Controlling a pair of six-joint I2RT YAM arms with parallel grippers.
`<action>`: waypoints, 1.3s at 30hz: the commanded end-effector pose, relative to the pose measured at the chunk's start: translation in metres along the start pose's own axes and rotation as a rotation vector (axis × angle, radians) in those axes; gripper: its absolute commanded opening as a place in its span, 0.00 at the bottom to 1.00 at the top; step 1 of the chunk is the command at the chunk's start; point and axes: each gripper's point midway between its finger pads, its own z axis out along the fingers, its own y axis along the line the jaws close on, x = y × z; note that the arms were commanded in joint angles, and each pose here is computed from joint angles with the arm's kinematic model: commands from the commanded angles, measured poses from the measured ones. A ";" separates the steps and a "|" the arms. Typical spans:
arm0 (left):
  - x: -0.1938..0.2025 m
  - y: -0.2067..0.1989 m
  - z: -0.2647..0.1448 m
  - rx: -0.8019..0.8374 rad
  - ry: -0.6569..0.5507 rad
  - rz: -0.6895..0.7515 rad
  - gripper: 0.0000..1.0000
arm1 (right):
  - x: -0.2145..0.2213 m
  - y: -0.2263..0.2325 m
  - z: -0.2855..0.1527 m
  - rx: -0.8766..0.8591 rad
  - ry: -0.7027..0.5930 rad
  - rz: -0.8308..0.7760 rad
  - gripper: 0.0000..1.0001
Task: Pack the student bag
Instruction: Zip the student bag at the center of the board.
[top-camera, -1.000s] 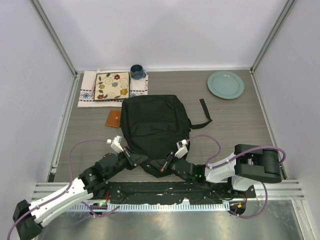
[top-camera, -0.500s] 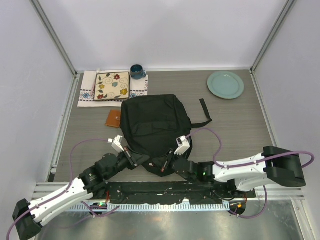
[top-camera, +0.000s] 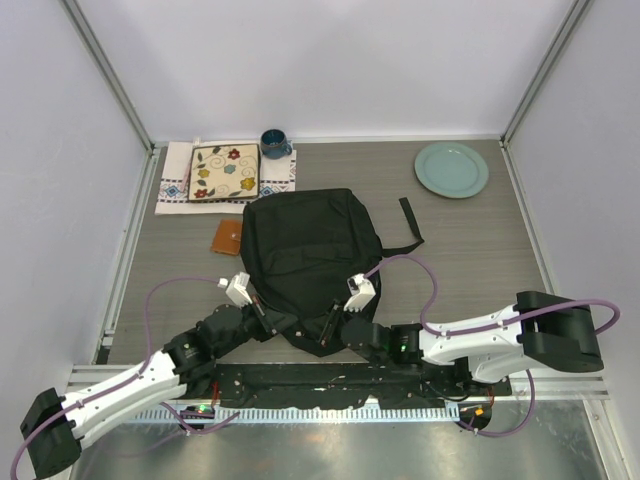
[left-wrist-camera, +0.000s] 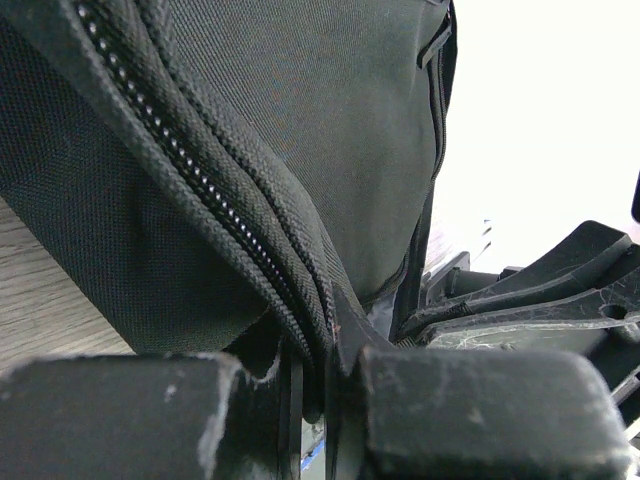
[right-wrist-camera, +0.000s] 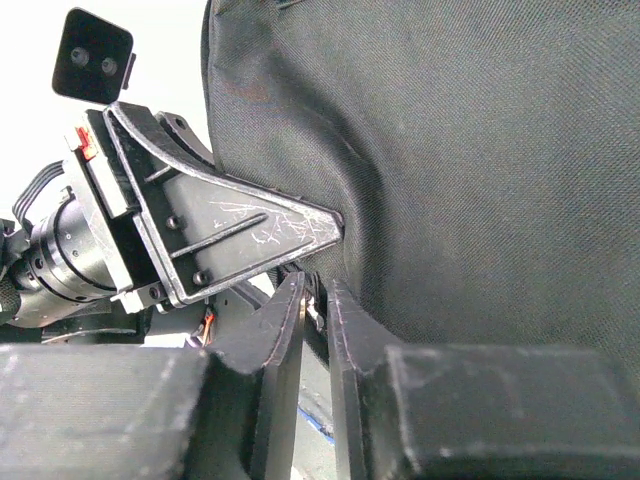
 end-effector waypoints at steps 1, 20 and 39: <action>-0.014 -0.001 0.003 0.018 -0.076 0.019 0.00 | -0.009 0.017 0.002 -0.043 -0.045 0.020 0.20; -0.014 0.002 0.002 0.008 -0.080 0.014 0.00 | -0.006 0.018 0.006 -0.037 -0.037 0.000 0.01; -0.041 0.028 -0.029 -0.301 -0.117 0.168 0.00 | -0.010 -0.040 -0.026 0.098 -0.053 -0.024 0.01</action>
